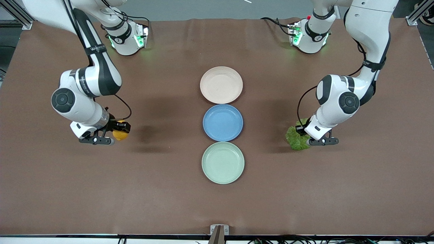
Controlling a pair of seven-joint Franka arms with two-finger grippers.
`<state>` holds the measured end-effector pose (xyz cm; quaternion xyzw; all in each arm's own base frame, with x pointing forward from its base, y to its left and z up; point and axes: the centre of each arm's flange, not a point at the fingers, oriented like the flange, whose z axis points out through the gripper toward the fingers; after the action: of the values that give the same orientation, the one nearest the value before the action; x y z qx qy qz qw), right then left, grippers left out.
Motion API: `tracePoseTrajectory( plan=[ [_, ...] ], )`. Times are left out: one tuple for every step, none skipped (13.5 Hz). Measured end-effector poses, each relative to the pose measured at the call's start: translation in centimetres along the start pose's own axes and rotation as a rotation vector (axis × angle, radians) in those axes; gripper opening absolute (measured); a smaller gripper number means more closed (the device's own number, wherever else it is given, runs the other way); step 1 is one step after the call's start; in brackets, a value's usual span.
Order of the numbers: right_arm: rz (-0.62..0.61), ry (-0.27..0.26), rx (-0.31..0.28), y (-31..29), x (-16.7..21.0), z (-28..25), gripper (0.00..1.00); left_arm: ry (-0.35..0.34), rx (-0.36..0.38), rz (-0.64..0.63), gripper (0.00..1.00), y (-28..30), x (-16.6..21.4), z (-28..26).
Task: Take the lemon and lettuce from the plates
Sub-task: 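Carry the lettuce off the plate while the right gripper carries the lemon away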
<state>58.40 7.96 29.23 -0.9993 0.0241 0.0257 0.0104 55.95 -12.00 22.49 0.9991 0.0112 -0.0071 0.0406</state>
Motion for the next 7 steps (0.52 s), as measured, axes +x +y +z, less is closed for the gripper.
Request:
tracePoseTrajectory(
  plan=[
    [-0.017, 0.003, 0.002, 1.0, 0.4, 1.2, 0.67, -0.006, 0.001, 0.012, 0.08, -0.3, -0.2, 0.2],
    [-0.029, 0.002, 0.003, 2.1, 0.8, 2.4, 0.67, -0.008, 0.002, 0.021, 0.1, -0.5, -0.3, 0.3],
    [-0.037, -0.008, 0.003, 3.1, 0.9, 3.6, 0.67, -0.007, 0.002, 0.028, 0.16, -0.6, -0.3, 0.2],
    [-0.042, -0.023, 0.002, 3.7, 0.9, 4.8, 0.67, -0.004, 0.001, 0.036, 0.27, -0.6, -0.2, 0.0],
    [-0.047, -0.04, 0.002, 4.1, 0.9, 5.9, 0.67, -0.001, 0.0, 0.042, 0.37, -0.6, -0.2, -0.4],
    [-0.05, -0.053, 0.001, 4.2, 0.7, 6.6, 0.67, -0.003, -0.001, 0.044, 0.45, -0.5, -0.1, -0.9],
    [-0.056, -0.064, 0.001, 4.1, 0.5, 7.2, 0.67, -0.013, -0.002, 0.044, 0.56, -0.5, 0.1, -1.7]
  ],
)
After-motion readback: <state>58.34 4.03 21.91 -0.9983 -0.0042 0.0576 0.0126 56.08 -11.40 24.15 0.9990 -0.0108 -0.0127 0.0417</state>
